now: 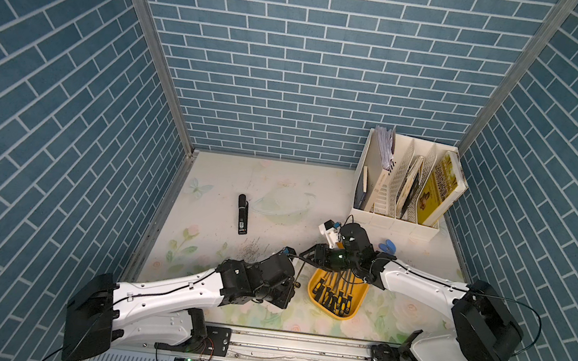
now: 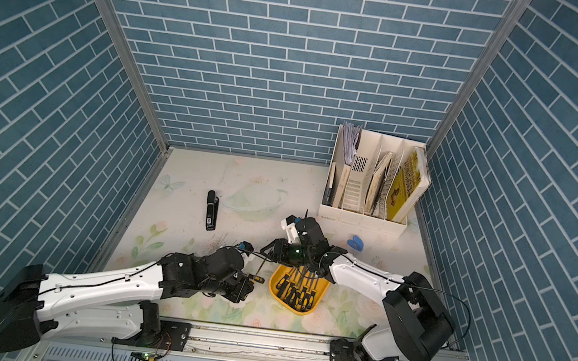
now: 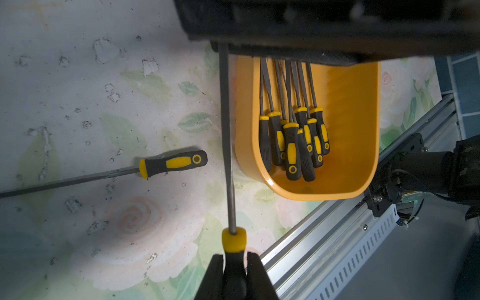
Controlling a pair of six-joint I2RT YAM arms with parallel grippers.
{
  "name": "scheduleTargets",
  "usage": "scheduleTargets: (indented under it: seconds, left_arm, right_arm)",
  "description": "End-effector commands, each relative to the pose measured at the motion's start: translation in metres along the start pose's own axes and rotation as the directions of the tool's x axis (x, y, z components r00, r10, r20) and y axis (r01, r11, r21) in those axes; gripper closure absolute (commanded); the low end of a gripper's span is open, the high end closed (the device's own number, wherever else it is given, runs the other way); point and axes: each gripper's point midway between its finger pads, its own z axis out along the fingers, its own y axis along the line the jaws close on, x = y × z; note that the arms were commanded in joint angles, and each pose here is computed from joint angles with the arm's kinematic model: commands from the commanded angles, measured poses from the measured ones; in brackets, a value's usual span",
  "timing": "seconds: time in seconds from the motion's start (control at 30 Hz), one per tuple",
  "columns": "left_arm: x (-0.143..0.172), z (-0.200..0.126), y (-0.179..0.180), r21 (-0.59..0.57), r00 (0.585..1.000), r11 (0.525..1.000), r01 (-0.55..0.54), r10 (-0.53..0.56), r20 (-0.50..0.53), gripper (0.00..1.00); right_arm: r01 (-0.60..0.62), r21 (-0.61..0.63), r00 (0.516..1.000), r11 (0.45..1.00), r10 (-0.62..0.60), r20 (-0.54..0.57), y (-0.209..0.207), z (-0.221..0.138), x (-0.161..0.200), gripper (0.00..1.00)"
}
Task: Put the file tool into the storage box
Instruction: Pick up the file tool from the center of the board, then place the file tool in the storage box.
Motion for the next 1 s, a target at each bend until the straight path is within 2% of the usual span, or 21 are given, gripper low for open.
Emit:
scheduleTargets:
  seconds: [0.0, 0.1, 0.2, 0.23, 0.27, 0.3, 0.33, 0.4, 0.53, 0.7, 0.97]
  left_arm:
    - [-0.009, -0.005, -0.007, 0.008, 0.999, 1.0, -0.02, 0.02, 0.031, 0.81]
    - [-0.009, -0.004, -0.007, 0.004, 0.999, 1.0, -0.019, 0.019, 0.031, 0.8]
    - [-0.011, -0.004, -0.006, -0.002, 0.999, 1.0, -0.022, 0.022, 0.038, 0.74]
    - [-0.01, -0.004, -0.006, 0.004, 0.999, 1.0, -0.025, 0.025, 0.038, 0.68]
    - [-0.01, -0.005, -0.007, 0.006, 0.999, 1.0, -0.024, 0.024, 0.037, 0.53]
    - [-0.009, -0.005, -0.006, 0.003, 0.999, 1.0, -0.02, 0.02, 0.038, 0.33]
    - [-0.009, -0.006, -0.004, -0.001, 0.999, 1.0, -0.02, 0.02, 0.039, 0.22]
    - [-0.009, -0.01, 0.001, -0.024, 0.999, 1.0, -0.01, 0.011, 0.049, 0.12]
    - [-0.012, -0.018, 0.006, -0.044, 0.997, 0.999, 0.005, -0.002, 0.074, 0.06]
    - [-0.014, -0.023, 0.011, -0.059, 0.995, 0.998, 0.023, -0.017, 0.103, 0.04]
    - [-0.012, -0.016, 0.015, -0.075, 0.995, 0.997, 0.031, -0.024, 0.094, 0.04]
  right_arm:
    - [0.0, -0.006, 1.0, 1.0, 0.0, 0.028, 0.01, 0.0, -0.009, 0.63]
    - [0.0, 0.001, 1.0, 1.0, 0.0, 0.026, 0.011, -0.001, -0.009, 0.84]
    - [-0.004, 0.026, 1.0, 1.0, 0.004, 0.025, 0.006, -0.002, -0.008, 0.99]
    - [-0.006, 0.034, 1.0, 0.999, 0.006, 0.023, 0.004, -0.002, -0.008, 1.0]
    - [-0.008, 0.045, 1.0, 0.999, 0.007, 0.024, 0.002, -0.003, -0.007, 1.0]
    - [-0.011, 0.06, 0.999, 0.998, 0.009, 0.031, -0.002, -0.006, -0.008, 1.0]
    - [-0.014, 0.07, 0.999, 0.997, 0.012, 0.041, -0.004, -0.009, -0.009, 1.0]
    - [-0.029, 0.078, 0.997, 0.997, 0.024, 0.068, -0.01, -0.021, -0.014, 1.0]
    - [-0.087, 0.097, 0.984, 0.992, 0.07, 0.166, -0.029, -0.061, -0.034, 1.0]
    - [-0.135, 0.089, 0.96, 0.987, 0.108, 0.258, -0.047, -0.104, -0.052, 1.0]
    - [-0.193, 0.106, 0.956, 0.975, 0.162, 0.244, -0.082, -0.096, -0.044, 1.0]
